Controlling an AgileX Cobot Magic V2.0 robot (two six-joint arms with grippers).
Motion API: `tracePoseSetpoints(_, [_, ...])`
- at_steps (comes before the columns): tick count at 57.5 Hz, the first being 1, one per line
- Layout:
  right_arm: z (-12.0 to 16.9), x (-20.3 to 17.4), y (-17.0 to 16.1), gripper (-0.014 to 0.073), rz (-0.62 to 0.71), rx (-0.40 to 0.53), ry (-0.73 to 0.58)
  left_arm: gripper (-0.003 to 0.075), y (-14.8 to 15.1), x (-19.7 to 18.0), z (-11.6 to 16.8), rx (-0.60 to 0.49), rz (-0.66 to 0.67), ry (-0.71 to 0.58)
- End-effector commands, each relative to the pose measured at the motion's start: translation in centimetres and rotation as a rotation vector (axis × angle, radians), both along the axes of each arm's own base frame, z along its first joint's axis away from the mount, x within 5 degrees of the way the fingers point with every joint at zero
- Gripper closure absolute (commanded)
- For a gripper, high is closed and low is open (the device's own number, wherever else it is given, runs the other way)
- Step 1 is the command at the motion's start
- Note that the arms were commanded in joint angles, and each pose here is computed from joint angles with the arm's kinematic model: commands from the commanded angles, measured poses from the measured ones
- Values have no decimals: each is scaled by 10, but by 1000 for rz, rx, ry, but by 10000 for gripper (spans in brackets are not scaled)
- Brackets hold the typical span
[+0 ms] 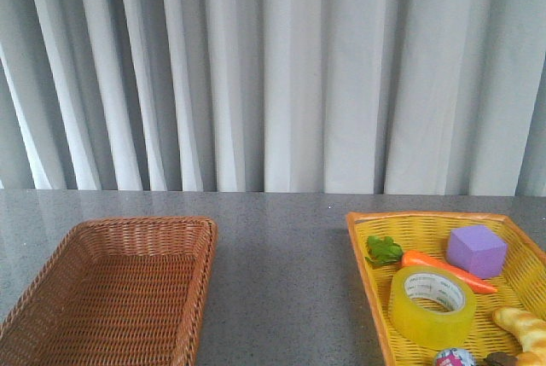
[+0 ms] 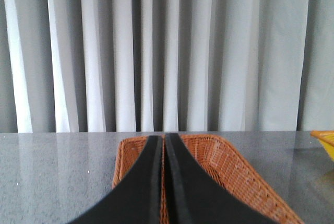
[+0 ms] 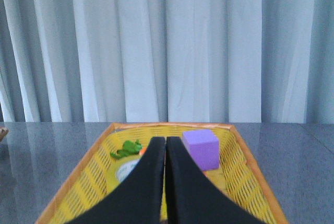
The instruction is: Transfer tape with both arms
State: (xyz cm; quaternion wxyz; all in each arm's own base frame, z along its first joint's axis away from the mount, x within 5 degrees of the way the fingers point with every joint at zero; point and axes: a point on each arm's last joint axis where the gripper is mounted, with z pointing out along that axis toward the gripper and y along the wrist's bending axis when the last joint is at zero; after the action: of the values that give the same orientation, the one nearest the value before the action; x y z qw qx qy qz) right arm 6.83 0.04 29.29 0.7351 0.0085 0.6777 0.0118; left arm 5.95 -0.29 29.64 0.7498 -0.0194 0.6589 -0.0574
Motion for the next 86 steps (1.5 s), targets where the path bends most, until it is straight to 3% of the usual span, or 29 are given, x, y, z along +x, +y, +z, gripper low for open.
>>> tracePoseSetpoints(1, [41, 13, 0, 602, -5, -3, -42, 726, 0, 13, 39, -18, -2, -32])
tracePoseSetpoints(8, [66, 34, 0, 602, -1, -9, 43, 726, -2, 34, 68, 0, -1, 14])
tracePoseSetpoints(14, [70, 57, 0, 602, -2, -35, 155, 726, -2, 51, 81, 72, 5, 56])
tracePoseSetpoints(33, [43, 91, 0, 602, 6, -31, 391, 726, -5, 78, 50, 116, -21, 375])
tracePoseSetpoints(56, [36, 93, -1, 596, 6, -97, 453, 705, -5, 77, 49, 114, -23, 398])
tracePoseSetpoints(65, [33, 92, -1, 501, 9, -102, 493, 557, -5, 77, 49, 114, -23, 398])
tracePoseSetpoints(77, [31, 91, -1, 158, 12, -88, 508, 233, -5, 77, 49, 112, -22, 388])
tracePoseSetpoints(86, [32, 91, -1, 23, 11, -78, 505, 140, -5, 77, 50, 111, -22, 383])
